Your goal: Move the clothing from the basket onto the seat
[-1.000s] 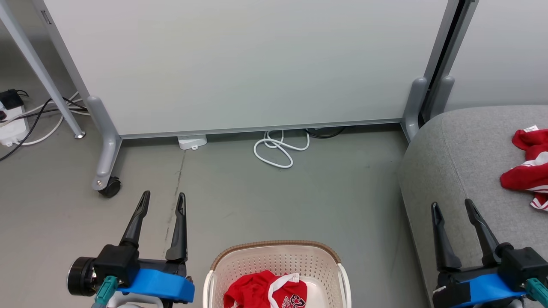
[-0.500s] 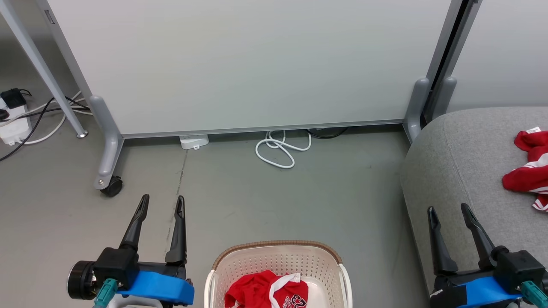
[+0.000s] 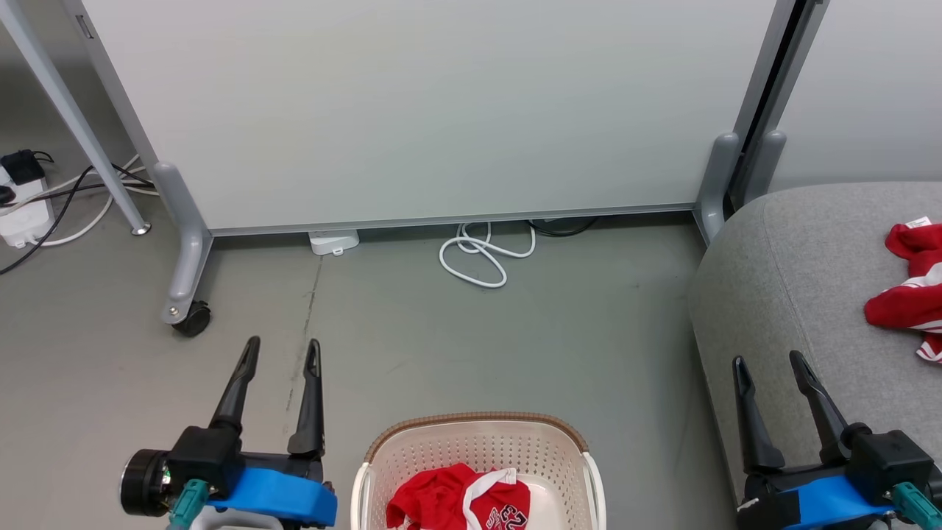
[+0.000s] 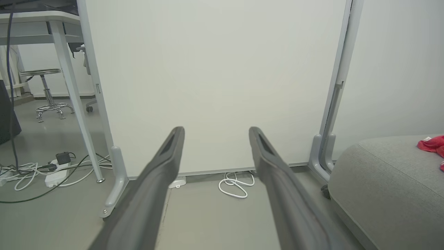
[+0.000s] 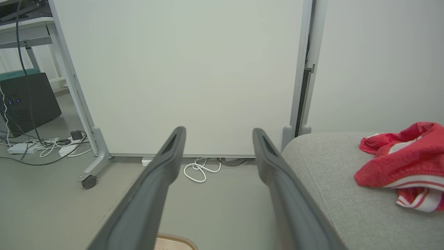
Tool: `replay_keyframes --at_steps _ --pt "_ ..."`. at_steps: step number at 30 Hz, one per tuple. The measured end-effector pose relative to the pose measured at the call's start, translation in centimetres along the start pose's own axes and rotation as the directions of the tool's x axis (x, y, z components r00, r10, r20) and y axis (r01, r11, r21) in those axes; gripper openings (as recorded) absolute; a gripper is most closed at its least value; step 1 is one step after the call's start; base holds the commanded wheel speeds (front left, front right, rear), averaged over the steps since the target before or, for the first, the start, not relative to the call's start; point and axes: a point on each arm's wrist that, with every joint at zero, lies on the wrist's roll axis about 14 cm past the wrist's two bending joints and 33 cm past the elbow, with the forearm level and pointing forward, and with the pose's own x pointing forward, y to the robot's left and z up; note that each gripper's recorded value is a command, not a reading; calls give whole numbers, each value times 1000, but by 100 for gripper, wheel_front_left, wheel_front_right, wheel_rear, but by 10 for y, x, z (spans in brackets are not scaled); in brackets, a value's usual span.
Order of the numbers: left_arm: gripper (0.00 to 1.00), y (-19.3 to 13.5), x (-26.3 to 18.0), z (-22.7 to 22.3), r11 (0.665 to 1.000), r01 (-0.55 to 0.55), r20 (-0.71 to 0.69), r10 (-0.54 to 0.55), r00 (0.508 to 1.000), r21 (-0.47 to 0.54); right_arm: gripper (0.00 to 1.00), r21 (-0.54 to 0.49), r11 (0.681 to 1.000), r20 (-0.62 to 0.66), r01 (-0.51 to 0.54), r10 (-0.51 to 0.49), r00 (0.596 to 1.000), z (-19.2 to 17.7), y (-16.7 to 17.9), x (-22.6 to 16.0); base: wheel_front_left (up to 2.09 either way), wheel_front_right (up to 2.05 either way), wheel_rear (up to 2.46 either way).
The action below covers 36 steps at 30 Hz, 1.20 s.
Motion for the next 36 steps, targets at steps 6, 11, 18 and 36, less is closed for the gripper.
replay_keyframes --at_steps 6,11,18,36 --pt "100 -18 8 -8 998 63 -25 -63 998 12 100 0 1000 -1 3 -3 1000 -1 -1 2 0 0 0" --pt "100 -45 25 -22 987 161 -69 -160 985 3 100 -4 1000 9 2 -2 1000 2 -4 12 0 0 0" --pt "100 -91 46 -71 938 347 -219 -339 915 -3 100 -25 1000 27 17 -16 1000 5 -18 32 0 0 0" --pt "100 -129 52 -232 765 642 -629 -522 576 -47 100 -48 998 -40 34 -36 999 -42 -46 88 0 0 0"
